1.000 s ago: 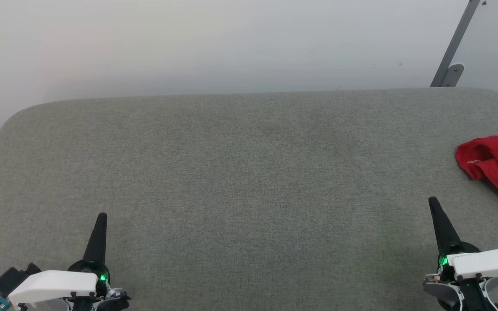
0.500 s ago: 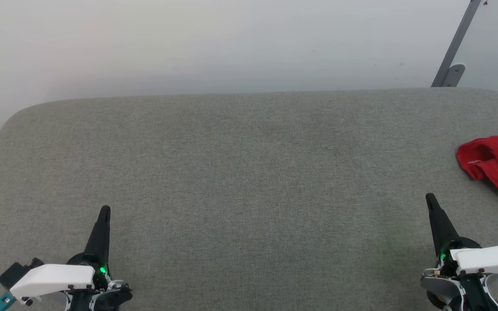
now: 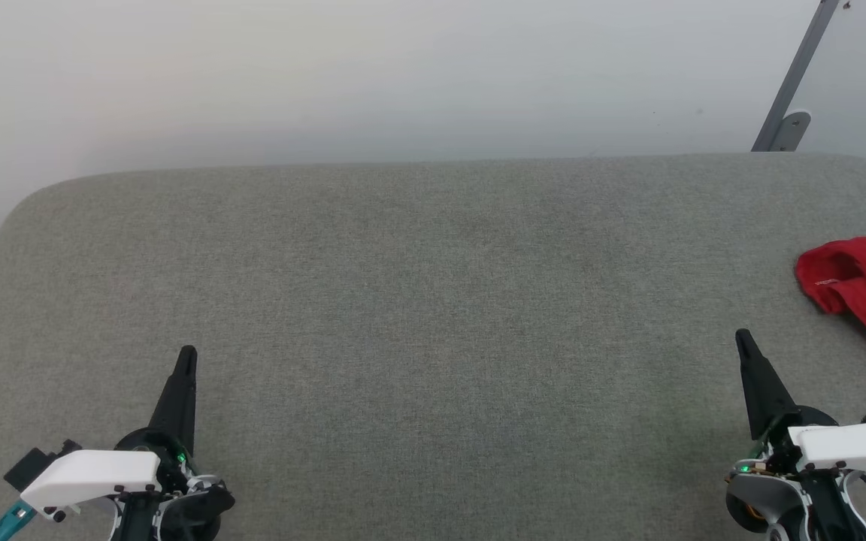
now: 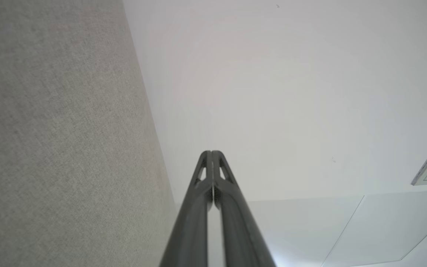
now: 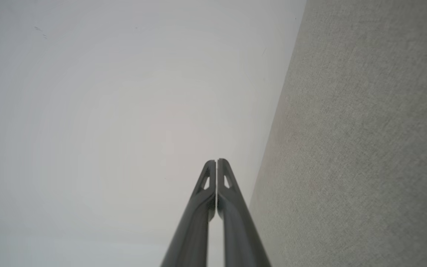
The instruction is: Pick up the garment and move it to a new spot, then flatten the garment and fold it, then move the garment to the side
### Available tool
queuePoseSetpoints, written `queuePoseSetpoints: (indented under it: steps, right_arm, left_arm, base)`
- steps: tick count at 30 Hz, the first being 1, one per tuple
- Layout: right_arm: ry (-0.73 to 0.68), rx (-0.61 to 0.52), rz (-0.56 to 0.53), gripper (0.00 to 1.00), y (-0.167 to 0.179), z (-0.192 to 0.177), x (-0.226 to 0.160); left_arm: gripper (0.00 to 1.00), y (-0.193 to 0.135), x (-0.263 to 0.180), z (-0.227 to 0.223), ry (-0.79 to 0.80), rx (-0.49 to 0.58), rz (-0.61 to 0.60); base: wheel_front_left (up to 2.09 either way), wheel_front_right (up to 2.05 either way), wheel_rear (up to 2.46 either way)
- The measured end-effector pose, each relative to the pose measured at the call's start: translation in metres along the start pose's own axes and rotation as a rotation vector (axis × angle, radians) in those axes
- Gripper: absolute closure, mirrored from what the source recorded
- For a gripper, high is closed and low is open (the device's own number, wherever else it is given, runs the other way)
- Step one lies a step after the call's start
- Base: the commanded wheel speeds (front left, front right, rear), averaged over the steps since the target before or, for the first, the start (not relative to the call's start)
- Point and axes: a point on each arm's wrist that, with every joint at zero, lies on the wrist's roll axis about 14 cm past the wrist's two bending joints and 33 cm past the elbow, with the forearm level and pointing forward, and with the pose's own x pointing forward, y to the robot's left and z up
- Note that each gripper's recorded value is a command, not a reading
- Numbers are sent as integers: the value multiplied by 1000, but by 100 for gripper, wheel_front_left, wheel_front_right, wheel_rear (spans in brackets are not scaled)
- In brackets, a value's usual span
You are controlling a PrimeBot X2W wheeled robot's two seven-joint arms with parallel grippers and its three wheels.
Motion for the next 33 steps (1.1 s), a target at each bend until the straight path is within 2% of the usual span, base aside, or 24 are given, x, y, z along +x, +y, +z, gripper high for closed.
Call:
queuePoseSetpoints:
  steps: [6, 33]
  right_arm:
    - [6, 40, 7, 100, 2, -2, 2]
    - [6, 43, 11, 100, 3, -2, 3]
  left_arm:
    - [100, -1, 1, -1, 3, -41, -4]
    - [100, -1, 1, -1, 3, -45, -5]
  base:
    - [0, 0, 0]
    - [0, 0, 0]
